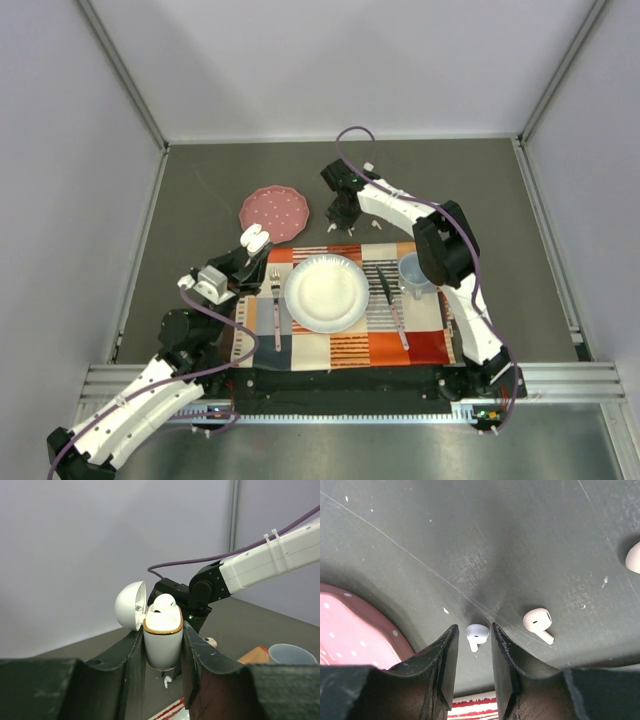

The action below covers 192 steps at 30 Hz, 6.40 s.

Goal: Insert the wireless bluetooth earbuds into the charging case
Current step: Pick up the left earbud from the center of the board, then insert the left earbud into the left side groove of the charging case.

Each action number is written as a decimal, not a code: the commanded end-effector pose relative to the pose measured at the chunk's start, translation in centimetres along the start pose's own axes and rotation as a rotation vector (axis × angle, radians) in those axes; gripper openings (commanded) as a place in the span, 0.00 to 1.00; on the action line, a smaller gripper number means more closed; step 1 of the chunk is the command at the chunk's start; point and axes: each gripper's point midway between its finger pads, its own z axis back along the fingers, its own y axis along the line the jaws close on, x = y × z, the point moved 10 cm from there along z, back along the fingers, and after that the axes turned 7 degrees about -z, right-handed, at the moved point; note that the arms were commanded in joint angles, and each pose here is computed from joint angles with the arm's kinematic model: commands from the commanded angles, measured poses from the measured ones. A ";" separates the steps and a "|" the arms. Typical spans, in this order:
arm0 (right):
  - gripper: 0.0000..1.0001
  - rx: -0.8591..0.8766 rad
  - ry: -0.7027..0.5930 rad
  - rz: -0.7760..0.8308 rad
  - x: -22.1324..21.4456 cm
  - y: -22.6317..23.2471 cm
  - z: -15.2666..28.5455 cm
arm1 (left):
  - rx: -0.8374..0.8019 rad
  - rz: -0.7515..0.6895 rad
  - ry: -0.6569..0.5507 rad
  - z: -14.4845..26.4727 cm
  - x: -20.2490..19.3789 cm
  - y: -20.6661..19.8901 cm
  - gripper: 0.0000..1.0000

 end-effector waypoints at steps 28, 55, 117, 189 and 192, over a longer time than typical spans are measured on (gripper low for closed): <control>0.34 -0.018 0.032 -0.022 -0.2 -0.1 -0.7 | 0.031 -0.012 -0.025 -0.2 0.4 0.4 0.00; 0.33 -0.026 0.071 -0.034 -0.8 -0.7 0.0 | 0.030 -0.011 -0.020 -0.2 0.3 0.3 0.00; 0.00 0.848 -0.257 0.351 2.5 -1.6 12.4 | 0.025 -0.011 -0.015 -0.5 0.5 0.3 0.00; 0.00 1.721 -0.283 0.720 -10.6 -5.8 32.5 | -0.226 0.093 -0.118 -1.6 0.4 -2.3 0.00; 0.00 1.711 -0.286 0.722 -10.8 -5.7 32.3 | -0.224 0.093 -0.119 -1.5 0.4 -2.3 0.00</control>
